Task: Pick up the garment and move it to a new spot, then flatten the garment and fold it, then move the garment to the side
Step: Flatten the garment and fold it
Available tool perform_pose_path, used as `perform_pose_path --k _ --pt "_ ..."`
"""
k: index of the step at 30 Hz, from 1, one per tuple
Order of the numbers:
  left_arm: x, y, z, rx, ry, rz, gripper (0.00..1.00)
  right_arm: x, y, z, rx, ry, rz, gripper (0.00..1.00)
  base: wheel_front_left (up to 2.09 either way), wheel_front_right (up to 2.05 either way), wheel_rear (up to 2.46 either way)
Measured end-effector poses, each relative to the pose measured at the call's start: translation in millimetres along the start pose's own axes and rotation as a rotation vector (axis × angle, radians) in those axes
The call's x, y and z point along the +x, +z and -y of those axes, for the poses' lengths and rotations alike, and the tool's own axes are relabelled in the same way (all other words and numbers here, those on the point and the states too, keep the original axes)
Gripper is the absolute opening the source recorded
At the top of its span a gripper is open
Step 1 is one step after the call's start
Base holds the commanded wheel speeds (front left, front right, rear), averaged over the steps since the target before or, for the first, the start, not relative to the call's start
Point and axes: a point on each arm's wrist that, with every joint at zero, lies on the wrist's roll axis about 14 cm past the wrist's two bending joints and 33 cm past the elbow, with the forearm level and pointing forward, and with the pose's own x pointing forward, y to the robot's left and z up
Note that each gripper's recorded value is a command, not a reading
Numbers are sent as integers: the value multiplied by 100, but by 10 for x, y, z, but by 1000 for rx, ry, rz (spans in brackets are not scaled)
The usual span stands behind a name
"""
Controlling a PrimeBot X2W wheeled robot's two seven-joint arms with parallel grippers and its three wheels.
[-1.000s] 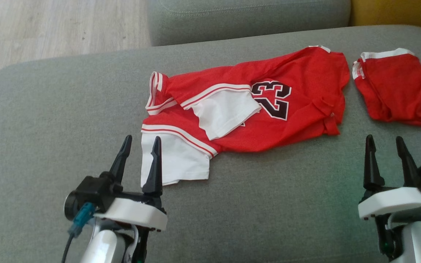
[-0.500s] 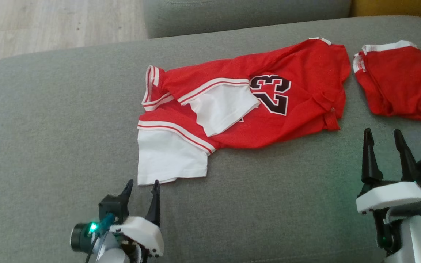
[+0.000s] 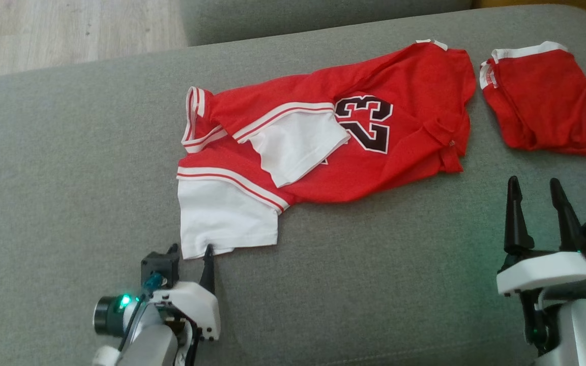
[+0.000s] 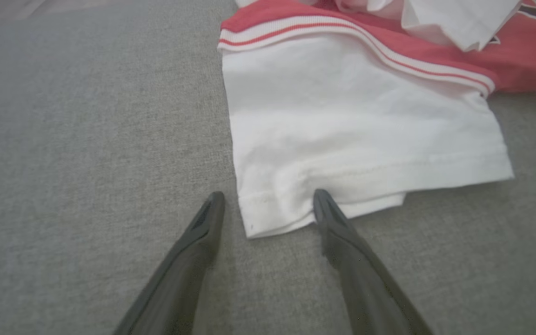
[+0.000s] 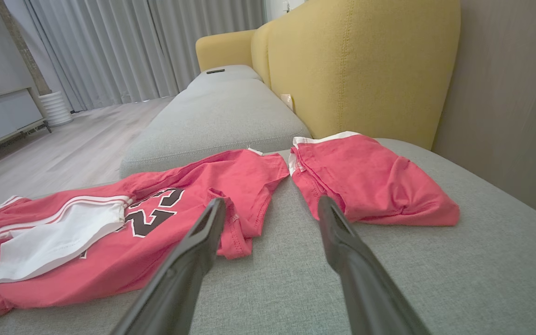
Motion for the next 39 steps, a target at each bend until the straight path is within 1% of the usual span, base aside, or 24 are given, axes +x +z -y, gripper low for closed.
perform_pose_path --k 14,15,16,18,21,22,26,28,32,33,39 --pt "56 -4 23 -13 -15 -17 100 8 18 -2 1 0 5 100 0 0 0" --pt "58 -1 30 -13 -20 -15 74 7 21 -1 1 0 5 100 0 0 0" --pt "63 5 33 -16 -21 -15 0 7 19 -2 1 1 4 100 0 0 0" --pt "65 17 68 -21 -36 -13 0 9 19 -6 1 2 3 100 0 0 0" --pt "66 104 59 -45 -21 15 0 27 -1 -44 -5 13 -9 100 0 0 0" --pt "70 189 51 -56 -13 39 0 38 -15 -71 -13 21 -17 100 0 0 0" --pt "36 749 -57 -90 30 229 0 146 -57 -285 -57 84 -46 100 0 0 0" --pt "-16 881 -98 -89 42 280 0 208 -110 -400 -95 118 -72 100 0 0 0" --pt "-116 799 -146 -99 52 276 0 309 -283 -476 -167 144 -138 100 0 0 0" --pt "-116 799 -146 -99 52 276 0 309 -283 -476 -167 144 -138 100 0 0 0" --pt "-149 777 -163 -96 46 279 0 505 -483 -320 -272 104 -230 100 0 0 0"
